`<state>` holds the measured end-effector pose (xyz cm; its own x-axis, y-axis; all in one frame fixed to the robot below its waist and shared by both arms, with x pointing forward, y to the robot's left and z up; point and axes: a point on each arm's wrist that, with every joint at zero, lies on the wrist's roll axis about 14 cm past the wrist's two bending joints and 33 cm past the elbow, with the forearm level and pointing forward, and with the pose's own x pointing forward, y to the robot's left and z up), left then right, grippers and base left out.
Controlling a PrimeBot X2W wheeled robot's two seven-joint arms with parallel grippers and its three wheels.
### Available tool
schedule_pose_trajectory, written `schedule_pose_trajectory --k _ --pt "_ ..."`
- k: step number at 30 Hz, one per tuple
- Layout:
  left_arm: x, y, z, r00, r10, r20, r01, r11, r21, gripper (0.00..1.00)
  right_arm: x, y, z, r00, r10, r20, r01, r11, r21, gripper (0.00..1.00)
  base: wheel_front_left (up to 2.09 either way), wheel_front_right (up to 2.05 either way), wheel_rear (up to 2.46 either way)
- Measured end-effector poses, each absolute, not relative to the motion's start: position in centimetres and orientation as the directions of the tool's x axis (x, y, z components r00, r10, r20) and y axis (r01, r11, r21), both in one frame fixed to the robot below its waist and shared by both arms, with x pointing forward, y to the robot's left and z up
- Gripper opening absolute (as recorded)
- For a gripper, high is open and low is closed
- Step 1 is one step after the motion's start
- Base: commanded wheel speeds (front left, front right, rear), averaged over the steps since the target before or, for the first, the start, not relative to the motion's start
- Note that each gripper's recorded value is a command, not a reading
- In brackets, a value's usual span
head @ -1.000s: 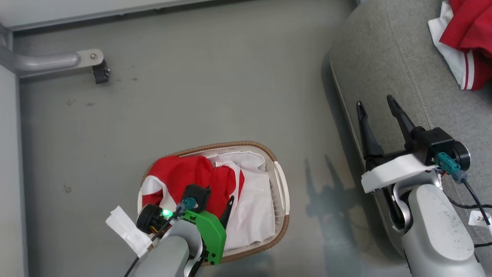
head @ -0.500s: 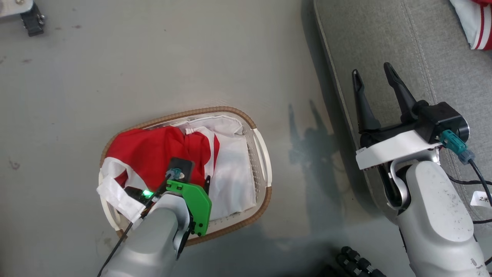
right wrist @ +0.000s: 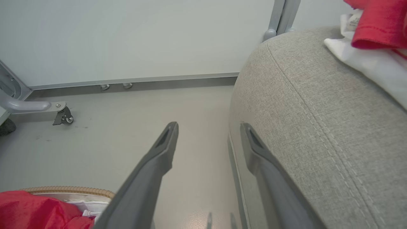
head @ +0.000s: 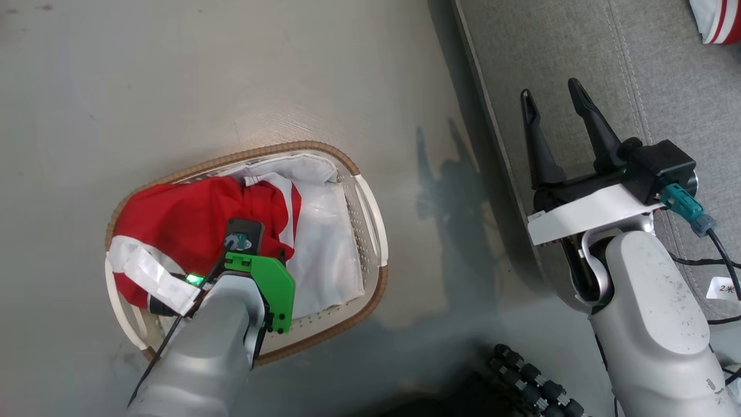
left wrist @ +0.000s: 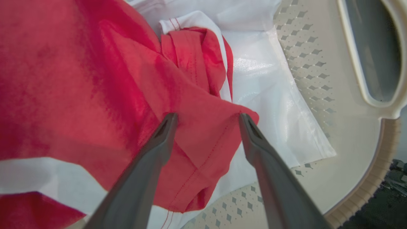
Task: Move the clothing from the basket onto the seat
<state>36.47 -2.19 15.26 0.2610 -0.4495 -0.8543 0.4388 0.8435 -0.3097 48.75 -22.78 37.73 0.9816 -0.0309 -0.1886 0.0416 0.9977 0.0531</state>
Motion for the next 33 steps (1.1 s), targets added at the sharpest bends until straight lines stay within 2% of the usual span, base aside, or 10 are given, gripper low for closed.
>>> schedule_pose_trajectory --k 12,19,20,21,22,33 --pt "38.5 -2.0 12.9 0.276 -0.395 -0.876 0.448 0.860 -0.247 1.00 49.1 -23.0 35.7 0.974 -0.033 -0.224 0.046 0.998 0.051 1.00 0.00 0.00 0.00" --pt "37.9 -1.0 11.2 0.222 -0.329 -0.918 0.444 0.872 -0.205 1.00 49.1 -23.0 34.7 0.970 -0.034 -0.242 0.050 0.997 0.060 1.00 0.00 0.00 0.00" --pt "37.7 -1.0 11.0 0.212 -0.326 -0.921 0.440 0.873 -0.208 0.49 49.1 -23.1 34.6 0.970 -0.034 -0.242 0.051 0.997 0.061 1.00 0.00 0.00 0.00" --pt "37.6 -1.0 11.0 0.210 -0.326 -0.922 0.440 0.873 -0.209 0.38 49.2 -23.1 34.6 0.969 -0.035 -0.243 0.052 0.997 0.061 1.00 0.00 0.00 0.00" --pt "37.6 -1.0 10.9 0.205 -0.328 -0.922 0.439 0.873 -0.213 0.00 49.2 -23.1 34.5 0.969 -0.036 -0.243 0.052 0.997 0.061 1.00 0.00 0.00 0.00" --pt "38.8 -1.7 13.3 0.308 -0.414 -0.856 0.424 0.866 -0.266 0.00 49.4 -22.7 35.3 0.974 -0.029 -0.226 0.047 0.996 0.076 1.00 0.00 0.00 0.00"
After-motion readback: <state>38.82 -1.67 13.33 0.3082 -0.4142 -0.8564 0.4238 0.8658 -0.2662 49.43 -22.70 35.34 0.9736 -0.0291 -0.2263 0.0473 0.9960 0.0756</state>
